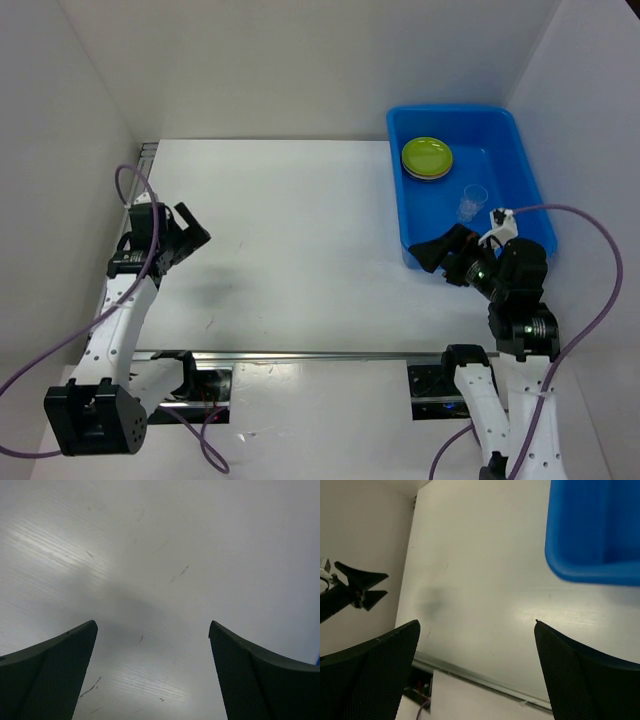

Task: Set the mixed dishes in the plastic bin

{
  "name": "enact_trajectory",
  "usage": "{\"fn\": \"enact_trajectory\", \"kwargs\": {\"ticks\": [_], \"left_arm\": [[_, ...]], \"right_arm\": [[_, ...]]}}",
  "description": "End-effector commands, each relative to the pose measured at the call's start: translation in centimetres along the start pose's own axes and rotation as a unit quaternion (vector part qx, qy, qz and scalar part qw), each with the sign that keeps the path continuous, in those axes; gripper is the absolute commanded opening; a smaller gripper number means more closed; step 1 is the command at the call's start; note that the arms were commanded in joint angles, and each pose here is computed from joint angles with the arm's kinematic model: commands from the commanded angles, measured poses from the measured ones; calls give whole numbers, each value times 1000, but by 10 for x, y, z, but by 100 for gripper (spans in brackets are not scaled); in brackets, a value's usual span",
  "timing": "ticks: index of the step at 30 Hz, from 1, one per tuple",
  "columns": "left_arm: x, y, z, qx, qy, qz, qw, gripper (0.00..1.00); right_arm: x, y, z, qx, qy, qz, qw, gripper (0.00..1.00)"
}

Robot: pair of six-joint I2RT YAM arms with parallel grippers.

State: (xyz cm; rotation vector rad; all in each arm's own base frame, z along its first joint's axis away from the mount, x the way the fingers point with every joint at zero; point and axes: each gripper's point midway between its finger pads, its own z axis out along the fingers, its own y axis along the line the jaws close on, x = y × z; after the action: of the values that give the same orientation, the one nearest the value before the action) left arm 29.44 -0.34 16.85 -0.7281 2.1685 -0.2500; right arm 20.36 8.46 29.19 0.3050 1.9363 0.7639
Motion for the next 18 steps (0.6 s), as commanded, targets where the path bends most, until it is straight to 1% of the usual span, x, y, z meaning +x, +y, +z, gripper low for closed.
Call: {"fn": "enact_trajectory", "kwargs": {"ticks": [1, 3, 4, 6, 7, 9, 11, 12, 13, 14, 15, 16, 17, 18], "left_arm": [[-15, 29, -4, -72, -33, -49, 996, 100], [-14, 34, 3, -69, -31, -51, 996, 100], [-16, 40, 6, -73, -36, -60, 995, 100], [-10, 60, 17, -99, -48, -99, 989, 100], [-12, 67, 16, -107, -63, -109, 986, 100], [-17, 74, 15, -117, -98, -125, 980, 100], [-27, 84, 2, -127, -156, -139, 970, 100], [-30, 89, -3, -128, -182, -151, 963, 100], [-40, 95, -20, -128, -236, -167, 949, 100], [-27, 107, -16, -132, -250, -179, 942, 100], [-23, 113, -18, -126, -272, -190, 935, 100], [-29, 111, -36, -84, -329, -223, 914, 100], [-22, 122, -38, -82, -359, -244, 897, 100], [11, 146, -21, -104, -350, -257, 895, 100]], "right_arm": [[25, 33, -25, -94, 6, 35, 995, 100], [36, 38, -37, -117, 2, 45, 992, 100], [42, 45, -52, -138, -15, 40, 990, 100], [50, 50, -63, -157, -25, 57, 986, 100], [59, 55, -74, -178, -26, 53, 982, 100], [74, 50, -74, -183, -5, 71, 980, 100], [85, 48, -77, -192, 7, 74, 979, 100], [85, 48, -78, -192, 9, 78, 978, 100], [83, 42, -76, -177, 2, 87, 980, 100], [78, 42, -77, -174, -6, 90, 981, 100], [75, 40, -77, -166, -11, 109, 980, 100], [73, 32, -70, -149, -17, 123, 981, 100], [74, 29, -68, -144, -15, 128, 981, 100], [77, 25, -61, -140, -11, 134, 981, 100]]}}
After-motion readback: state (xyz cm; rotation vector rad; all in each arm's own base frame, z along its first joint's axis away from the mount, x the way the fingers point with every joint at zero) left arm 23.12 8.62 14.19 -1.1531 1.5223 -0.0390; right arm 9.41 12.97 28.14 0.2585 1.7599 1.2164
